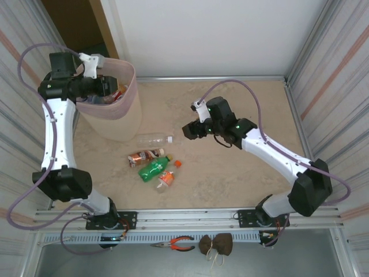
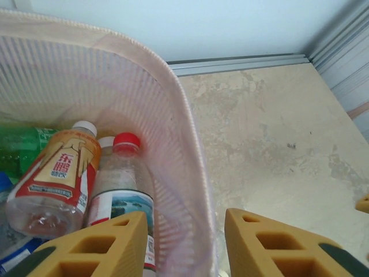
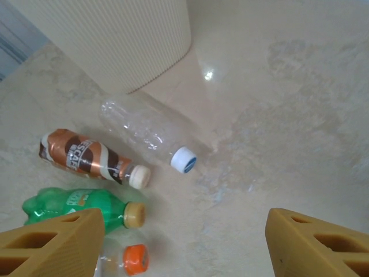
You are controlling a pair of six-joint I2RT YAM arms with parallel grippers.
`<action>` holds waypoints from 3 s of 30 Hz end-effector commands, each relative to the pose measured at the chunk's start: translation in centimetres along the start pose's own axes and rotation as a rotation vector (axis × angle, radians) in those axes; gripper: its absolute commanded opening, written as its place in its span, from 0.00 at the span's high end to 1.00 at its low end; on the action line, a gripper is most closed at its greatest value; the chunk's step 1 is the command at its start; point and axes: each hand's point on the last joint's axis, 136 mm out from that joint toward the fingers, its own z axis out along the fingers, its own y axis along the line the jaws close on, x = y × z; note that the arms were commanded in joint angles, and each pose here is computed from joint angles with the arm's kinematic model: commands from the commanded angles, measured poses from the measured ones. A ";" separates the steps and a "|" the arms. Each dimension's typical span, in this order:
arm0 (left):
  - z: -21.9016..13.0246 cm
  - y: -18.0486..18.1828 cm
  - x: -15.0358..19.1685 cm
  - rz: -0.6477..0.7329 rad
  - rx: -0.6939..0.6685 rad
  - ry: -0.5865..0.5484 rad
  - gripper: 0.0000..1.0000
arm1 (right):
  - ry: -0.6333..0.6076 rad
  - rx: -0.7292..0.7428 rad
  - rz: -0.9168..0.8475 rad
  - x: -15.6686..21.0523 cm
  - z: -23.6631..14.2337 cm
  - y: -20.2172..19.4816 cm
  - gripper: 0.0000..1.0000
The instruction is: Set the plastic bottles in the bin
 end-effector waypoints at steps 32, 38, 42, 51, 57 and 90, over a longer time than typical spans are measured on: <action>-3.3 -5.4 4.6 -0.022 0.141 -0.104 0.60 | 0.412 -0.117 1.046 14.7 8.2 4.0 0.40; -3.2 -5.7 4.6 -0.012 0.148 -0.103 0.60 | 0.418 -0.124 1.092 16.3 9.4 3.8 0.42; -3.3 -6.0 4.5 -0.010 0.162 -0.104 0.60 | 0.436 -0.122 1.110 17.3 10.2 4.1 0.43; -3.4 -6.5 4.5 0.002 0.178 -0.102 0.59 | 0.418 -0.147 1.155 17.8 10.9 4.1 0.49; -3.4 -7.0 4.5 0.015 0.182 -0.095 0.59 | 0.414 -0.148 1.156 17.8 11.2 4.4 0.55; -2.4 -11.3 5.1 0.082 0.304 -0.093 0.58 | 0.161 0.007 0.850 11.5 3.6 0.9 0.70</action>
